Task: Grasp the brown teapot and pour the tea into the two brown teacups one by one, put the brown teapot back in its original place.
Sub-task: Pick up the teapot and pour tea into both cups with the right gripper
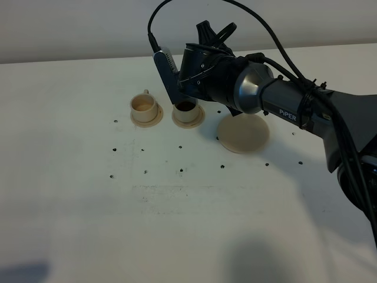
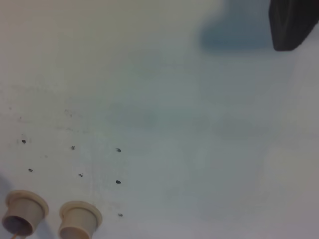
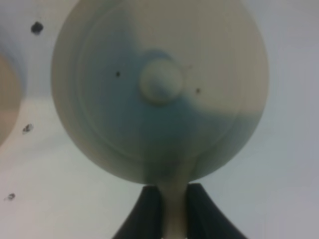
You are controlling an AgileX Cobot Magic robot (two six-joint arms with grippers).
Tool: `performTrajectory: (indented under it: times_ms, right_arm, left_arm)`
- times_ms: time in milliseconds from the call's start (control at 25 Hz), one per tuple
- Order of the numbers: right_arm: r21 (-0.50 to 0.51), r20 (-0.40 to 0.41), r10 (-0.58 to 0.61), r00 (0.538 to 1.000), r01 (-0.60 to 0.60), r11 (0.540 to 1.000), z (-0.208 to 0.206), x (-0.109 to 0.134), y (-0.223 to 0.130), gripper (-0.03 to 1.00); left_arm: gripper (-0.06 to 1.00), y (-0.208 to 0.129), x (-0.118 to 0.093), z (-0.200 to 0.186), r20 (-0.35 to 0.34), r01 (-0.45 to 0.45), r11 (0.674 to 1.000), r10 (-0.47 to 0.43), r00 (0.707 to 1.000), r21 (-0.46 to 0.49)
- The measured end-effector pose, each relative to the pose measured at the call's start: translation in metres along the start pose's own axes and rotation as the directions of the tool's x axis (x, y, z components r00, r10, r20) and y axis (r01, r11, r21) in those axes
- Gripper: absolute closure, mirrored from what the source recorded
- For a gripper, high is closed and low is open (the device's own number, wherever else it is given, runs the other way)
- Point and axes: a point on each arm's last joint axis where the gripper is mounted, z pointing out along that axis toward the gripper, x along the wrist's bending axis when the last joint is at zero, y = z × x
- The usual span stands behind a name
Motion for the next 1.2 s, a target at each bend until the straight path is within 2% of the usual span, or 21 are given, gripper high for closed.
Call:
performTrajectory:
  times_ms: [1200]
  right_arm:
    - [0.034,0.016,-0.042,0.999,0.041,0.999,0.0002,-0.0014,-0.0029,0.87]
  left_arm:
    - [0.63,0.0,0.0,0.0,0.0,0.0,1.0,0.0,1.0,0.0]
